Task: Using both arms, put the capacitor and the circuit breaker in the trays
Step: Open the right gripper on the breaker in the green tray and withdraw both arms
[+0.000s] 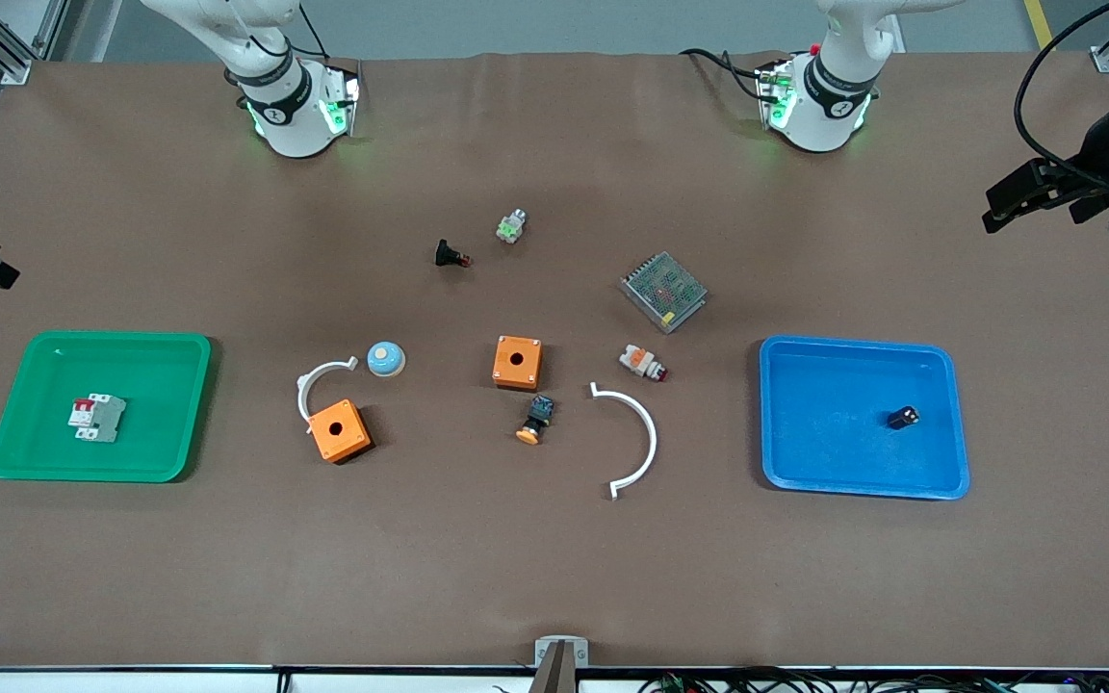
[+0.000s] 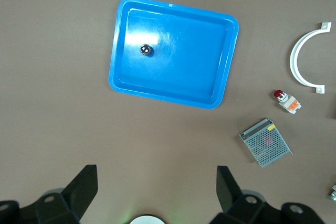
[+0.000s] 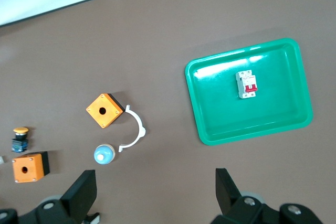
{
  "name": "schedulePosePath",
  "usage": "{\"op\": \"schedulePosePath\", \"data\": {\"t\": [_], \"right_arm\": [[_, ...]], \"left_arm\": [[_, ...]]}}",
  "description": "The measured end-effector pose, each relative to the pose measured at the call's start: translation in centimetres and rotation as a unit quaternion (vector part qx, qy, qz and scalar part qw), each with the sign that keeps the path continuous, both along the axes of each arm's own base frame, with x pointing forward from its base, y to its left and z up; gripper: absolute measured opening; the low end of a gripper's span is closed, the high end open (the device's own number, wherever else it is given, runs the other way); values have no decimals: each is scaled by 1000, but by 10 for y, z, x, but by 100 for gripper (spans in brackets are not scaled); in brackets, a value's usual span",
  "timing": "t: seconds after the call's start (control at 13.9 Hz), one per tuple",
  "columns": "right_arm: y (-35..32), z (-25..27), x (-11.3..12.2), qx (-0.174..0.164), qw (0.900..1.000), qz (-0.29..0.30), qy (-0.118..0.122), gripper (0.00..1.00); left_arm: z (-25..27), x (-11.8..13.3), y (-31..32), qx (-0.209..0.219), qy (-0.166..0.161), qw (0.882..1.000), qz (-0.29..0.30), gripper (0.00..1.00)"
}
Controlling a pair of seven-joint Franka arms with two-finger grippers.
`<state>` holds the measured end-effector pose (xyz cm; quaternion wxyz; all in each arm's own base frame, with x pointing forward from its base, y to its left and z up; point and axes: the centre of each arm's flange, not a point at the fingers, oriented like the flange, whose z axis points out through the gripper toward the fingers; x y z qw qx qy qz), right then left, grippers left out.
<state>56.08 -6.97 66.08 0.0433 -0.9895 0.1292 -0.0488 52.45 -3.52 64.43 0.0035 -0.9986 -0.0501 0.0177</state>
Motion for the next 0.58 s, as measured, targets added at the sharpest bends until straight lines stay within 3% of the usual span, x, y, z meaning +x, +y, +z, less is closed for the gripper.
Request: {"op": "schedulePosePath", "data": {"t": [0.36, 0.58], "right_arm": [[0, 0, 3, -1, 1000, 31, -7, 100], [-3, 0, 3, -23, 997, 74, -9, 100]], "left_arm": [[0, -1, -19, 1, 0, 1000, -17, 100], [0, -1, -18, 1, 0, 1000, -17, 100]]}}
